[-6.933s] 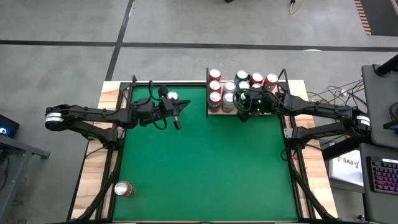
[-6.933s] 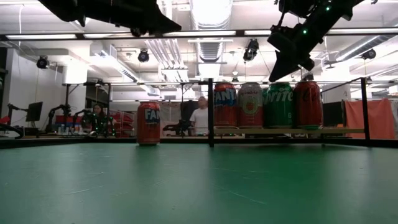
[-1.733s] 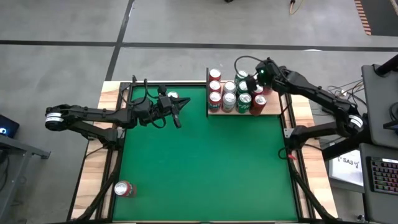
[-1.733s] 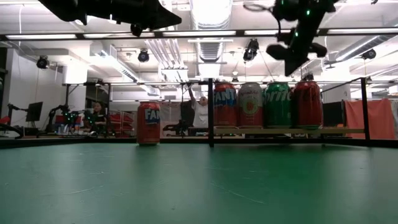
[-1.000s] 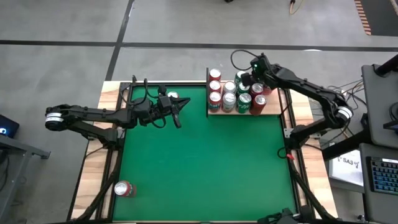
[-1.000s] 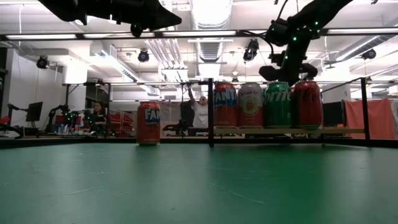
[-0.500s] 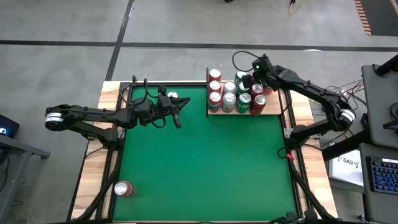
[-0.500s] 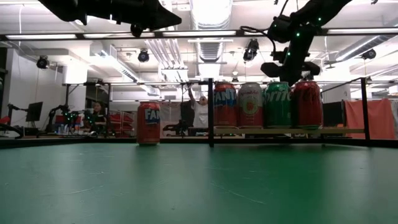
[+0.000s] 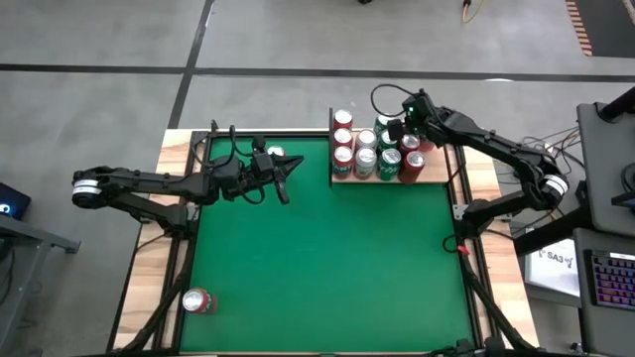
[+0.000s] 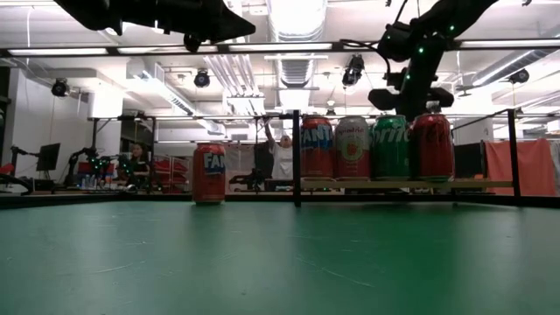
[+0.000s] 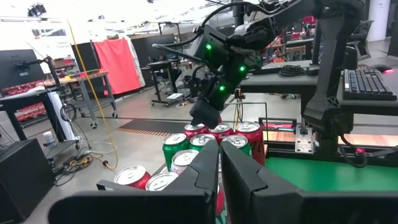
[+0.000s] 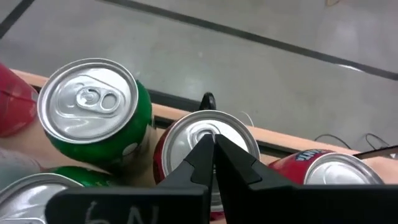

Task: Place canned beverage on shelf
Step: Adjust the soda cans on the shelf

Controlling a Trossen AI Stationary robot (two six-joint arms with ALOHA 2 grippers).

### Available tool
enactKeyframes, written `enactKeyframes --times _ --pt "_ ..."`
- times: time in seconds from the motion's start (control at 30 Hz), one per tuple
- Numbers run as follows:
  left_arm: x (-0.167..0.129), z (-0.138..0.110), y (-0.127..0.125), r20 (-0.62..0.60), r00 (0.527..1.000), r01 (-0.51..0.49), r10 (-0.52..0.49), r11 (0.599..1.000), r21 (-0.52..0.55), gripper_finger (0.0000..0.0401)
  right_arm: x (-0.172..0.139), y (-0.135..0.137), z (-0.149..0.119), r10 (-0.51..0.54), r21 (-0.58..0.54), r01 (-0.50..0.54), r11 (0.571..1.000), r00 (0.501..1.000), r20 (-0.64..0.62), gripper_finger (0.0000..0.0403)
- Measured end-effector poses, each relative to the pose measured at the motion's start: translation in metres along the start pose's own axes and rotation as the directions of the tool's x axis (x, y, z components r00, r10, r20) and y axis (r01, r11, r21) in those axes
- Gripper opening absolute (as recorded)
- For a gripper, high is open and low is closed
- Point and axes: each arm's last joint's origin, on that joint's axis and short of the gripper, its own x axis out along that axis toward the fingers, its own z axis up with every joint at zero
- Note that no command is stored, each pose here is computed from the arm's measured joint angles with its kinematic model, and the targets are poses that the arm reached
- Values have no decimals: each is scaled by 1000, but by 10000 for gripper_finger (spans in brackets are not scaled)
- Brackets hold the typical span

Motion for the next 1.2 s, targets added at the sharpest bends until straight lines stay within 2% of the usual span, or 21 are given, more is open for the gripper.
enactKeyframes --times 0.8,1.0,1.2 --pt "0 0 0 0 1000 -1 1 1000 0 1 6 3 -6 23 15 -23 1000 999 38 9" --pt "0 0 0 0 1000 0 0 1000 0 1 -2 -1 -5 15 18 -16 1000 998 59 9" --pt "0 0 0 0 1000 0 0 1000 0 1 -21 -6 -2 47 27 -51 998 993 113 9"
